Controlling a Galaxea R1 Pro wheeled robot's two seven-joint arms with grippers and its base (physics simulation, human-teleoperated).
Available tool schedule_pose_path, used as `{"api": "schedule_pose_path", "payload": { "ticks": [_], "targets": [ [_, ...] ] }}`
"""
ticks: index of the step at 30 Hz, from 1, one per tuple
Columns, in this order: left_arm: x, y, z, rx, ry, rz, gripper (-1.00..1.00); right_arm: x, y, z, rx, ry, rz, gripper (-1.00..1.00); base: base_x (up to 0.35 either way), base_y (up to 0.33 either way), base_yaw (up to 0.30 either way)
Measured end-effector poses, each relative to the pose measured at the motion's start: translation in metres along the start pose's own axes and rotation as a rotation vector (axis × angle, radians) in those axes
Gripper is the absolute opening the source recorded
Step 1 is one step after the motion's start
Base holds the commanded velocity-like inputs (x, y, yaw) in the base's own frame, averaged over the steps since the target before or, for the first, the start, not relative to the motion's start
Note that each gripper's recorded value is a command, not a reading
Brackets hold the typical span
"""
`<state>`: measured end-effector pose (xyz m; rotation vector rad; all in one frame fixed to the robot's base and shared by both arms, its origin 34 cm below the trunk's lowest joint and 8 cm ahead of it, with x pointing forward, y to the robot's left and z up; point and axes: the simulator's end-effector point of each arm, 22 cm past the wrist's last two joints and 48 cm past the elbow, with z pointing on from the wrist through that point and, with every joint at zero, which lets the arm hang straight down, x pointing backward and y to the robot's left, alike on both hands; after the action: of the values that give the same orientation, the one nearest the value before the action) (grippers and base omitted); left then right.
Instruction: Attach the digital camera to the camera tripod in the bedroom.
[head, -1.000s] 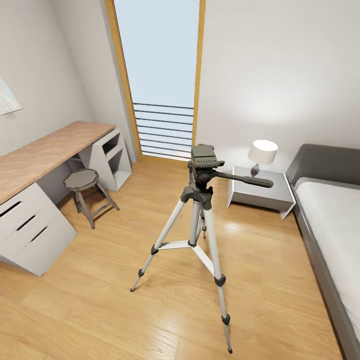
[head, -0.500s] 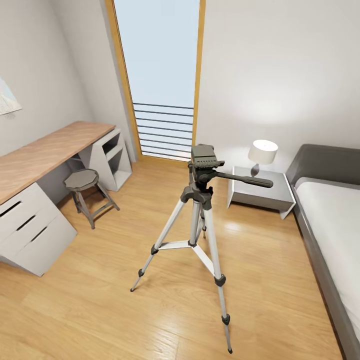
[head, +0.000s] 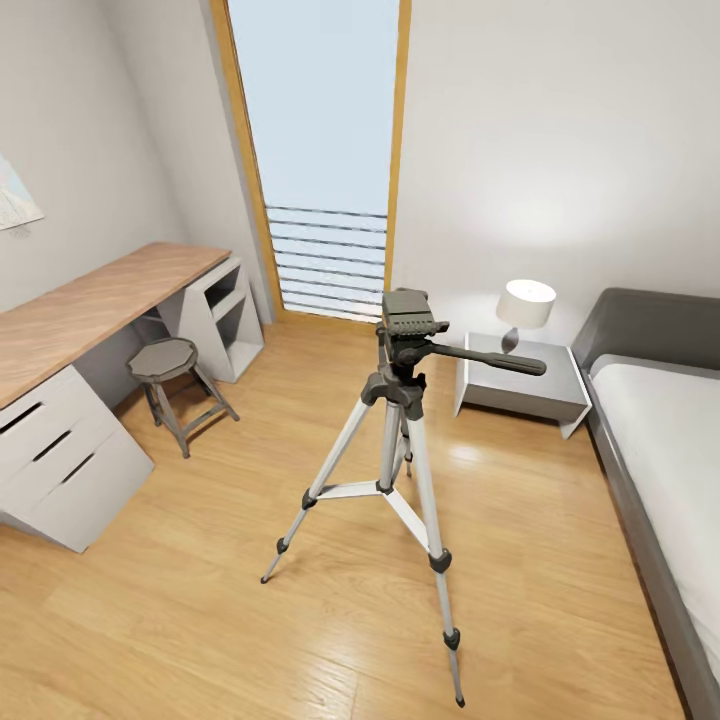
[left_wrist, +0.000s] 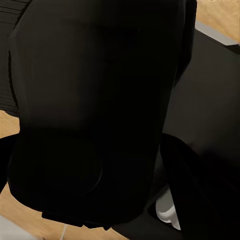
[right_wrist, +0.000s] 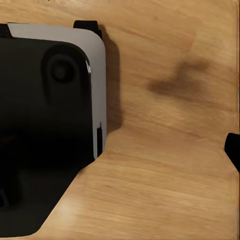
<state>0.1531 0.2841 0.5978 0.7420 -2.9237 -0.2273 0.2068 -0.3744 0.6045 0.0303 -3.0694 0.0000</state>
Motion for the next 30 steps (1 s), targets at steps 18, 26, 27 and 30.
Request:
{"api": "schedule_pose_path", "payload": {
  "ticks": [18,26,27,30],
  "targets": [
    [0.0,-0.001,0.0,0.001,0.0,0.002,-1.0,-0.291,0.04,-0.142,-0.224,-0.369,-0.062,1.0,0.0,0.0,0.0],
    [0.0,-0.001,0.0,0.002,-0.001,0.003,-1.0,-0.367,0.035,-0.242,-0.203,-0.615,-0.1,1.0,0.0,0.0,0.0],
    [0.0,-0.001,0.0,0.002,-0.001,0.003,-1.0,-0.372,0.036,-0.251,-0.203,-0.637,-0.109,1.0,0.0,0.0,0.0],
    [0.0,-0.001,0.0,0.002,-0.001,0.003,-1.0,-0.387,0.041,-0.283,-0.205,-0.709,-0.145,1.0,0.0,0.0,0.0]
  ]
}}
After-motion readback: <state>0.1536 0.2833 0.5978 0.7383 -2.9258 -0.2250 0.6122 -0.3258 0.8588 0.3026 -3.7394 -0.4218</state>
